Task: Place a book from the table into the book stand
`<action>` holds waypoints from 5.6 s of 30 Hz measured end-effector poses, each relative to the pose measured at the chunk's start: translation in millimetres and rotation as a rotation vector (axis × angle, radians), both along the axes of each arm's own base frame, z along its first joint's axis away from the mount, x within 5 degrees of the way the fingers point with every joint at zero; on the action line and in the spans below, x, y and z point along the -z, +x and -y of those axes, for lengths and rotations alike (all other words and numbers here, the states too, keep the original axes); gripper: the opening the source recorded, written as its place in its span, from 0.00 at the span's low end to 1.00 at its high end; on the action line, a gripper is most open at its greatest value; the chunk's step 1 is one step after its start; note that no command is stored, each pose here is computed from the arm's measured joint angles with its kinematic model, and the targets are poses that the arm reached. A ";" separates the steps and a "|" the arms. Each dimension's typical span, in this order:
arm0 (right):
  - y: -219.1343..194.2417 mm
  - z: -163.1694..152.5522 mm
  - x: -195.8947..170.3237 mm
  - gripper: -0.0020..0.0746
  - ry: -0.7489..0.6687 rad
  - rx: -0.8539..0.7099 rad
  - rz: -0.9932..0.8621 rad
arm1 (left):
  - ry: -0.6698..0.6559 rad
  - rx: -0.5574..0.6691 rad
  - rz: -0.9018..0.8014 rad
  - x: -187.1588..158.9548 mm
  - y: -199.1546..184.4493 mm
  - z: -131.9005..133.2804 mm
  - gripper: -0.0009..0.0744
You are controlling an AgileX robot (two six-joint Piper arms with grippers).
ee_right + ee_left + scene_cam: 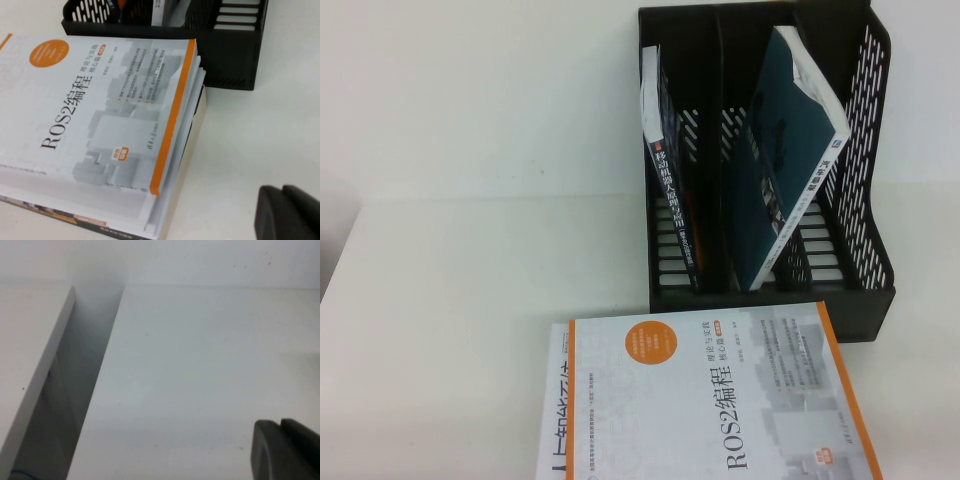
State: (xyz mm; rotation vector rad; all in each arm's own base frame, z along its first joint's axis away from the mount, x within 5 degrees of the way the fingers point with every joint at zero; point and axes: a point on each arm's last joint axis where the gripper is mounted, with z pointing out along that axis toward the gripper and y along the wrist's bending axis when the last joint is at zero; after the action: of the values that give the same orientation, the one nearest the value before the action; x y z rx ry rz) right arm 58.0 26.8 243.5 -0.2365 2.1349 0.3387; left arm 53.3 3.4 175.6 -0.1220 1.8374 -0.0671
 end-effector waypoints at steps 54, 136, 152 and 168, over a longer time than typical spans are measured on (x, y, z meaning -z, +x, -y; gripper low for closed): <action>0.0 0.0 0.0 0.02 0.000 0.000 0.000 | 0.072 0.044 -0.005 -0.1 -0.4 3.6 0.01; -6.9 32.9 73.6 0.02 -0.151 0.410 0.251 | 0.072 0.042 -0.013 0.1 -0.7 3.4 0.01; -6.9 32.9 73.6 0.02 -0.151 0.410 0.251 | 0.072 0.042 -0.013 0.1 -0.7 3.4 0.01; -6.9 32.9 73.6 0.02 -0.151 0.410 0.251 | 0.072 0.042 -0.013 0.1 -0.7 3.4 0.01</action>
State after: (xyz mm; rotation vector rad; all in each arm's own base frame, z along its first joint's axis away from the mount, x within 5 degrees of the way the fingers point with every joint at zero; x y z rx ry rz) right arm 51.1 -6.1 169.8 0.0725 1.9029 -0.0884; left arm 52.7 0.0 175.6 -0.0333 1.8533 -0.0299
